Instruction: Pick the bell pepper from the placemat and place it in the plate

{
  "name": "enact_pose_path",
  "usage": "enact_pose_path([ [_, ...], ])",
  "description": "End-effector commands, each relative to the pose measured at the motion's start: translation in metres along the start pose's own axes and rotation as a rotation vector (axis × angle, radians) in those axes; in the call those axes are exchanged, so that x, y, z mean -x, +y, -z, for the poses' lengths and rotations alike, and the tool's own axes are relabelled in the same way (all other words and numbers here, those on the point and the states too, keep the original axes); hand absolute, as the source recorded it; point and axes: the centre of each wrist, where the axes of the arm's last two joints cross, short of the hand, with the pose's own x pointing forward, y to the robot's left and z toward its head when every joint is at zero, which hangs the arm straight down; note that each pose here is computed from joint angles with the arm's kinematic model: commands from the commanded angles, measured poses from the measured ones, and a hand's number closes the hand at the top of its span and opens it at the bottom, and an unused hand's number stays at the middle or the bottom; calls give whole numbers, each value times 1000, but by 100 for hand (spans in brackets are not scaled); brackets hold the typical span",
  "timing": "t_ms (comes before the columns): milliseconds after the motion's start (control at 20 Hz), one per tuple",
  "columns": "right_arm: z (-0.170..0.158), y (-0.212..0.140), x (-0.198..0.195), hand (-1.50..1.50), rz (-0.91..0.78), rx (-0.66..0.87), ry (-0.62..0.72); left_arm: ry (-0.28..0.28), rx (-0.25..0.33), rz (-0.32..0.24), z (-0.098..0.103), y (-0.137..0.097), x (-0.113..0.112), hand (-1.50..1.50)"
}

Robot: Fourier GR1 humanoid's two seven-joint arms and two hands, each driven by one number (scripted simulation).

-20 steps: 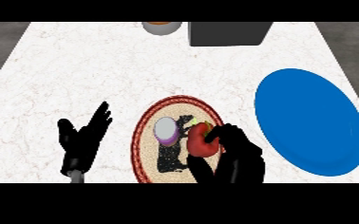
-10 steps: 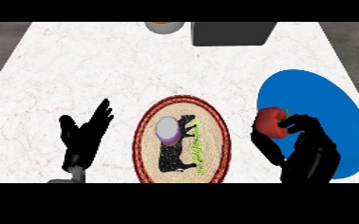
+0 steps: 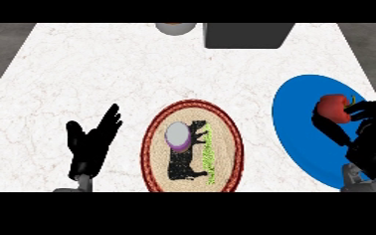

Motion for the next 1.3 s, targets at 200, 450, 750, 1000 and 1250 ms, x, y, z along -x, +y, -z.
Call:
enact_pose_path([
  [200, 45, 15, 41, 150, -98, -128, 239, -13, 26, 9, 1, -12, -2, 0],
  [450, 50, 32, 63, -150, -141, -342, 239, -14, 16, 2, 10, -2, -14, 0],
  [750, 70, 32, 84, -150, 102, -323, 141, 2, -7, 4, 2, 0, -15, 0],
  [1000, 80, 31, 87, -150, 322, -164, 155, -2, 22, -8, -9, 1, 1, 0],
  [1250, 94, 6, 120, -150, 408, -119, 187, 10, -7, 5, 4, 3, -9, 0],
])
